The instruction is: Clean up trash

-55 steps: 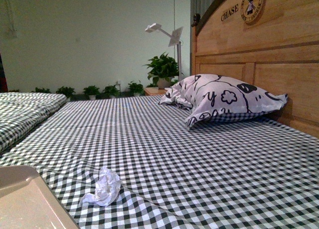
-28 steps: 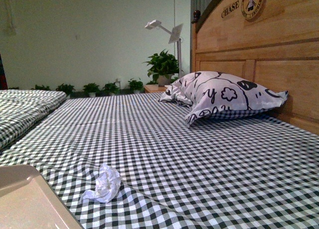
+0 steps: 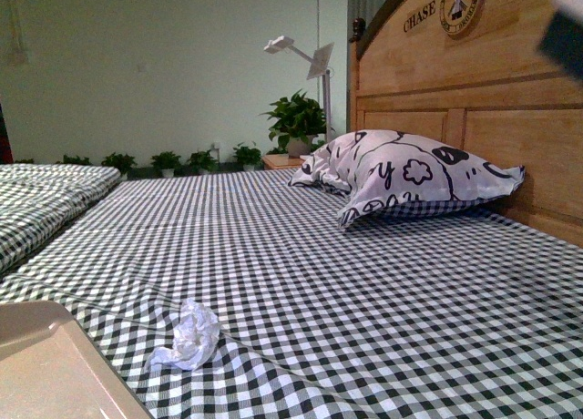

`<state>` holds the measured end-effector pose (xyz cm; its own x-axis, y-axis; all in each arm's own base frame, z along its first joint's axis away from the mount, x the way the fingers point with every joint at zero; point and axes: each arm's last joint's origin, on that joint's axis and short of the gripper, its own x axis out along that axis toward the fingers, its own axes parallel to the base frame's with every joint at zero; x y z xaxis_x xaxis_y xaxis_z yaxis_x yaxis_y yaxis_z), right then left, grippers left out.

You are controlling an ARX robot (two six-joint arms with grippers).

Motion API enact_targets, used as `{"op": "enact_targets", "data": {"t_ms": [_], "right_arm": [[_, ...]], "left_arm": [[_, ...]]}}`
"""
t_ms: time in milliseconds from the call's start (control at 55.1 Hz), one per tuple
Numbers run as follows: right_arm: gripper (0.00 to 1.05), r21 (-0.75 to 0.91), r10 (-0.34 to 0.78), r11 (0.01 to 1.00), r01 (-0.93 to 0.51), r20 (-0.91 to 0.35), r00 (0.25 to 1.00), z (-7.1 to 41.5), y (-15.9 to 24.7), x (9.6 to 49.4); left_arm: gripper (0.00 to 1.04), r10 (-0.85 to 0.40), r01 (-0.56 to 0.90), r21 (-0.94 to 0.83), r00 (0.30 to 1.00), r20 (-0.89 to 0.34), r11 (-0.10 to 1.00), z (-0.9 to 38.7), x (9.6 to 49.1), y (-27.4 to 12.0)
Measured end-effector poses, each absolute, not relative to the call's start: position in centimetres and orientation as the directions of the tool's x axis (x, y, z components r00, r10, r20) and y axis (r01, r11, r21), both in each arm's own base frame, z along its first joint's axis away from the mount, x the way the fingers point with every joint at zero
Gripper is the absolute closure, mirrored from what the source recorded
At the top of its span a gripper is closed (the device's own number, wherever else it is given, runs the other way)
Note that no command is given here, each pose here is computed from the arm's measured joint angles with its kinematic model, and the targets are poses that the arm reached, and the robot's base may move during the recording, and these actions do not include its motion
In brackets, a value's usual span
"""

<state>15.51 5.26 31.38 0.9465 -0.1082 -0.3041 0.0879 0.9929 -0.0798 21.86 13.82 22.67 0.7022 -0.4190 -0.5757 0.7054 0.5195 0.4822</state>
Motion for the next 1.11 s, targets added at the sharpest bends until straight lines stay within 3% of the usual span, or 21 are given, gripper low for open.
{"op": "enact_targets", "data": {"t_ms": [163,545,871,1107], "right_arm": [[0.83,-0.092,0.015,0.994,-0.058,-0.414,0.91,30.8,8.4,20.2],[0.83,-0.141,0.082,0.975,-0.174,-0.5,0.862,27.5,12.6,28.1],[0.83,-0.169,0.131,0.949,-0.265,-0.553,0.823,23.4,16.9,31.9],[0.83,-0.171,0.154,0.937,-0.304,-0.579,0.801,21.0,19.4,32.2]], "left_arm": [[0.77,-0.419,0.705,0.482,0.702,-0.576,0.52,22.7,21.8,13.8],[0.77,-0.419,0.706,0.484,0.702,-0.576,0.517,22.7,21.9,13.8],[0.77,-0.419,0.706,0.486,0.702,-0.576,0.515,22.7,21.9,13.8],[0.77,-0.419,0.706,0.486,0.702,-0.576,0.515,22.7,21.9,13.8]]}}
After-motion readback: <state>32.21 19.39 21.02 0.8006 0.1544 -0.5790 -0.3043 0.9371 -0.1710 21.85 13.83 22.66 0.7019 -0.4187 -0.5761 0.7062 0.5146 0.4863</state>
